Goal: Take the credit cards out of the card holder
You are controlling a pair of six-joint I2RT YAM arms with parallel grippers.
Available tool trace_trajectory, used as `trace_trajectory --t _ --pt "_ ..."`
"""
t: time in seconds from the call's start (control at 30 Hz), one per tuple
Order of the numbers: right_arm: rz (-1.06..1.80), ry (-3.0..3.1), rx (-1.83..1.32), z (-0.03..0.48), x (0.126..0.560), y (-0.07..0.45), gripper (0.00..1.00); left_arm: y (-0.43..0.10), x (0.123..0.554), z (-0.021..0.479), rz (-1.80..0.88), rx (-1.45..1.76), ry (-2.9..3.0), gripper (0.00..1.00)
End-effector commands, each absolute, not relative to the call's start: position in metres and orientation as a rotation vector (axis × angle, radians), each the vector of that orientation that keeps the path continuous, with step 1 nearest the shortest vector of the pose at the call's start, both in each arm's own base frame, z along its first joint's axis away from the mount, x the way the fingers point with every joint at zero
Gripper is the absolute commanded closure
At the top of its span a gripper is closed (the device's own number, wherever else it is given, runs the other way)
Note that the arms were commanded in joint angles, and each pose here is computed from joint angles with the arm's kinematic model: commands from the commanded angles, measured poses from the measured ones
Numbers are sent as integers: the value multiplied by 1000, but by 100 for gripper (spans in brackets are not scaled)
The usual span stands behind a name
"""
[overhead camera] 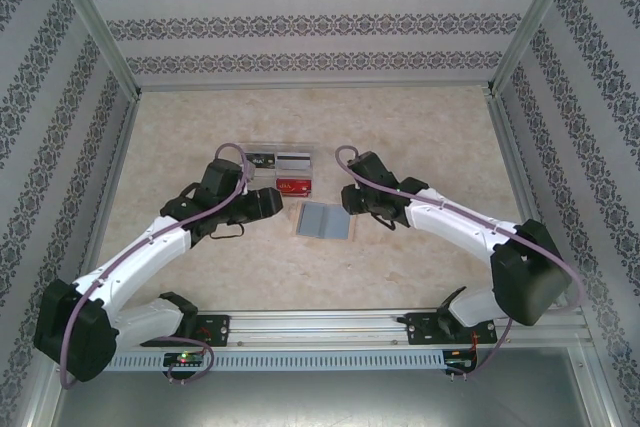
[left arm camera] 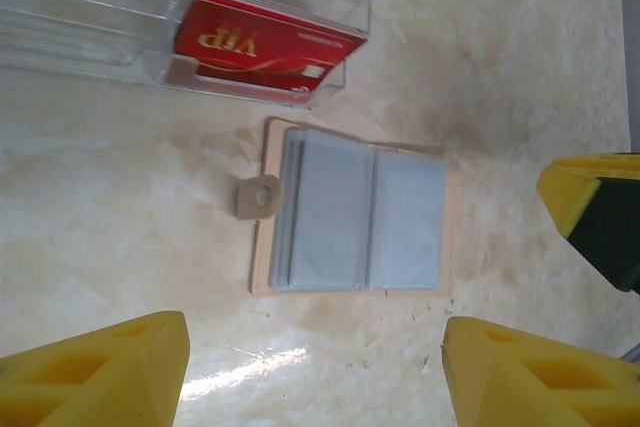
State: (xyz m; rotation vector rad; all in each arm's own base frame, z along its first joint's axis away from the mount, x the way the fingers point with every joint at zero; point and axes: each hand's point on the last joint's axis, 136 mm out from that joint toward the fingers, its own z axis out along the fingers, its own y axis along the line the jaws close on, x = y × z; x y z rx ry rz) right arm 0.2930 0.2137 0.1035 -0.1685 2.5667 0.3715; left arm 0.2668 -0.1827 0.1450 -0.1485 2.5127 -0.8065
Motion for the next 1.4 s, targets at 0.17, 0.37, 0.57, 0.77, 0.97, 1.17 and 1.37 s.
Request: trace_trajectory --t 0.17,0.37,0.57,0.77,0.97,1.17,1.37 --pt "353 2573 -41 80 269 191 69 -214 262 134 -824 -24 2453 34" --pt "415 2547 -74 66 263 195 69 -231 264 115 -782 -12 2468 44" --pt "489 2540 -90 64 263 206 67 -243 271 99 -787 -53 2470 47" --pt "492 2561 -106 54 270 216 63 -255 281 79 -738 2 2527 51" --pt "444 2623 -92 31 274 219 69 -259 291 69 -673 43 2551 52" --pt "386 2674 -120 12 270 214 80 -265 290 51 -701 43 2575 52" --pt "431 2713 -175 1 265 224 87 -264 290 30 -687 8 2603 52"
